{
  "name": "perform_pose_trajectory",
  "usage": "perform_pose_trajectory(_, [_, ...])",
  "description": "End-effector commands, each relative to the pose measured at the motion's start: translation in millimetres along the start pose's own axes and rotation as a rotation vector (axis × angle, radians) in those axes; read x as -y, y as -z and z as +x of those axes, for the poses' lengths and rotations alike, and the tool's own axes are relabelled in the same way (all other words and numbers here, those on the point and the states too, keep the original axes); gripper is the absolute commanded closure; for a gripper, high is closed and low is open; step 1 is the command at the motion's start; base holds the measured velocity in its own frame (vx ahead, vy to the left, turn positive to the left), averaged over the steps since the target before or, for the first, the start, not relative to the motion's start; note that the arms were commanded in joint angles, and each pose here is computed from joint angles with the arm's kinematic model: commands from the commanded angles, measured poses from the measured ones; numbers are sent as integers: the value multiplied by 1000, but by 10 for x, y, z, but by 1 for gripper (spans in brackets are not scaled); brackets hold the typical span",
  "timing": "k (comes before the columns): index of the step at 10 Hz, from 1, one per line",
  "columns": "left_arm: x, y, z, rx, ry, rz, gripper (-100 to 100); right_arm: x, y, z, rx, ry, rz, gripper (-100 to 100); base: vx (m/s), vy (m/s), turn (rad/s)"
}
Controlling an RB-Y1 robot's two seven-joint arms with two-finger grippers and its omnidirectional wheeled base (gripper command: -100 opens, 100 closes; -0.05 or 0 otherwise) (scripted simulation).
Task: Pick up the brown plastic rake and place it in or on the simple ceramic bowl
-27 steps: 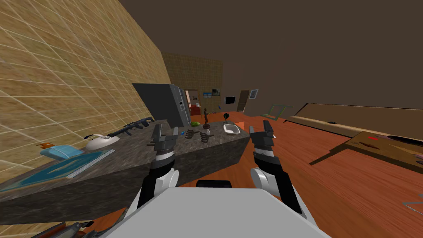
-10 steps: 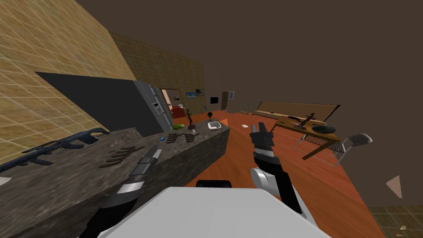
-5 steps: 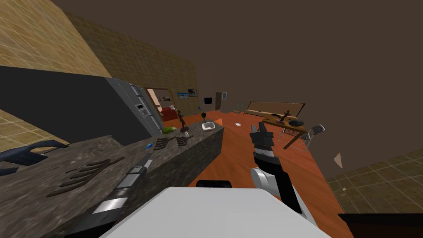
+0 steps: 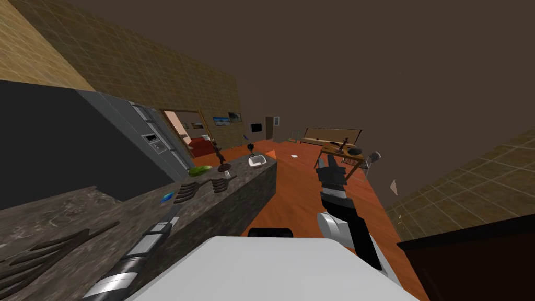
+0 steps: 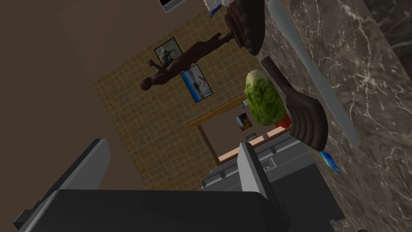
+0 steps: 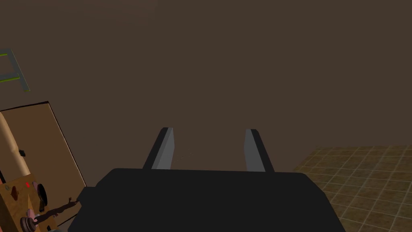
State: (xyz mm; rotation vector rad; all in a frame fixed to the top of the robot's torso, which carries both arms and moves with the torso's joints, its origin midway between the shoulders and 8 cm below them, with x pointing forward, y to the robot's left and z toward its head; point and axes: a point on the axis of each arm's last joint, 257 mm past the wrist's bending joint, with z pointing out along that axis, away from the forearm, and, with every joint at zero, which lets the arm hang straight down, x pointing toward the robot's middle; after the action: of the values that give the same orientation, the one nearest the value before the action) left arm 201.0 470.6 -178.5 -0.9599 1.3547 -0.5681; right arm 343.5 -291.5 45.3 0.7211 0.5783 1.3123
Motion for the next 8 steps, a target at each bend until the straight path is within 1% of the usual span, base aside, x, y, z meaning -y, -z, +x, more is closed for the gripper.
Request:
perform_pose_trajectory(1, [-179, 125, -63, -5, -5, -62, -100, 0, 0, 0, 0, 0, 0, 0, 46, -8, -217])
perform_pose_trajectory(4, [-620, 403, -217, -14, -5, -217, -100, 0, 0, 0, 0, 0, 0, 0, 81, 8, -315])
perform_pose_trajectory(8, [-1118, 794, -373, -13, 27, -408, -100, 0, 0, 0, 0, 0, 0, 0, 116, 27, -281])
